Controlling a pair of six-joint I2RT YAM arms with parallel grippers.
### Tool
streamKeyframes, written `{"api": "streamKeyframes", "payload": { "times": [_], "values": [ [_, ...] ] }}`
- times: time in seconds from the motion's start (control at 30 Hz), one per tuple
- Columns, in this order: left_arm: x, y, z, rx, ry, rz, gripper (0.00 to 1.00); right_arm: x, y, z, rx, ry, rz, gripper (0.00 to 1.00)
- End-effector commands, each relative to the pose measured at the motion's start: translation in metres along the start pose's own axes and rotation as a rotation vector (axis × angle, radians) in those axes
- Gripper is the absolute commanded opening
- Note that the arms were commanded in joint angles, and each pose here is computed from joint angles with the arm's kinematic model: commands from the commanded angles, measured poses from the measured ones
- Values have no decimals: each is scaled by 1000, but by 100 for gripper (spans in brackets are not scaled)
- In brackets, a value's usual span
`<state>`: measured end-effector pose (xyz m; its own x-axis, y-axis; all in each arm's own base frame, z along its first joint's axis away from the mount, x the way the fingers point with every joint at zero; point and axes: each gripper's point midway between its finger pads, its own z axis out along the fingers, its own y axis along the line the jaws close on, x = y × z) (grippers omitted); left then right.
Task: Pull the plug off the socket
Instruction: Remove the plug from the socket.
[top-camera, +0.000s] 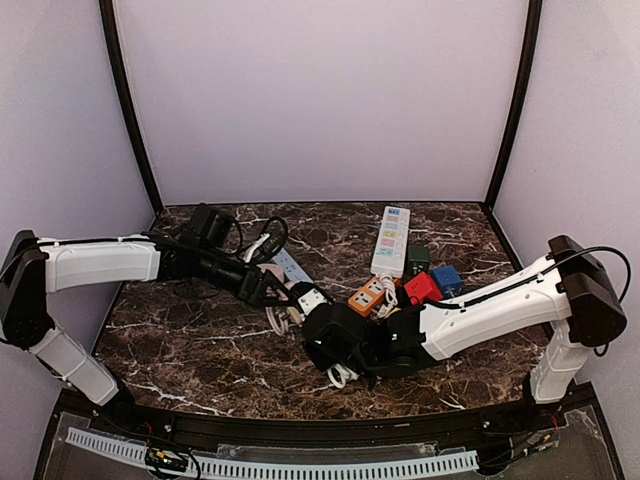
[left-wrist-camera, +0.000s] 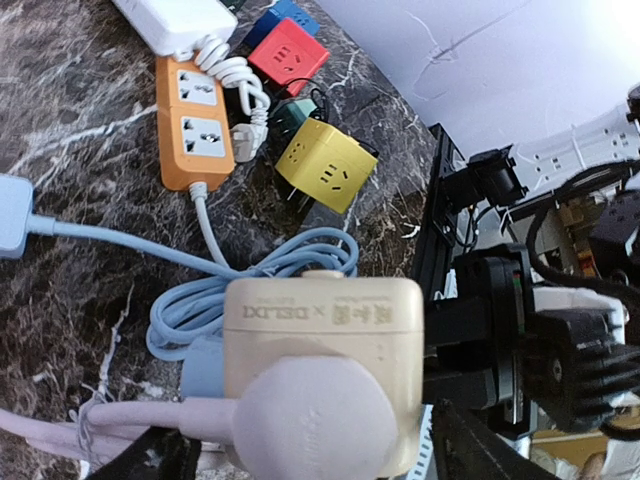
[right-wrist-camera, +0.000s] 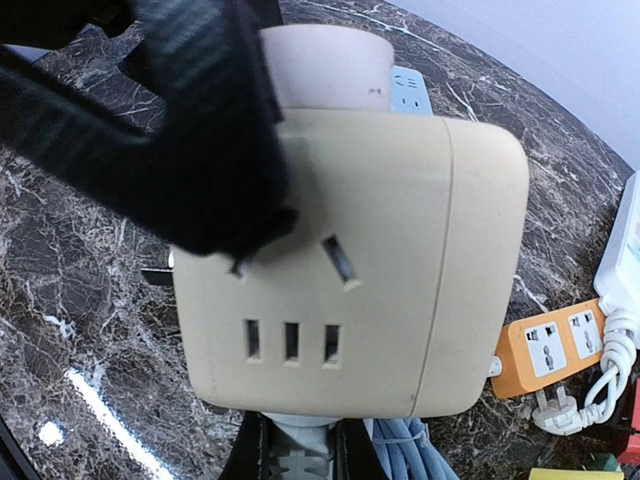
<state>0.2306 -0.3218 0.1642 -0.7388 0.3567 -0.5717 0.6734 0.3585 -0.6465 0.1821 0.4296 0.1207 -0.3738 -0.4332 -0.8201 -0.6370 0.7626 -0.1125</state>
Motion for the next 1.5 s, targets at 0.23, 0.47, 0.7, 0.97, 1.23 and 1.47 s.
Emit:
{"api": "streamKeyframes", "payload": {
  "times": [0.23,0.47,0.7,0.97,1.23,1.47],
  "values": [
    [2,4,11,-3,1,17,80,-79,32,-33,-132,-219,153,0],
    [8,0,20,19,31,19,68,-80,33,-34,-143,-222,142,0],
    [6,2,16,-21,34,51,40,-72,39,-44,-248,-239,100,0],
    [5,2,11,-43,27,78,31,-68,51,-57,-431,-260,56,0],
    [6,21,10,-145,28,48,25,-65,42,-37,-193,-181,81,0],
    [0,39,0,-193,-18,-25,23,-52,49,-32,-93,-126,133,0]
  ]
}}
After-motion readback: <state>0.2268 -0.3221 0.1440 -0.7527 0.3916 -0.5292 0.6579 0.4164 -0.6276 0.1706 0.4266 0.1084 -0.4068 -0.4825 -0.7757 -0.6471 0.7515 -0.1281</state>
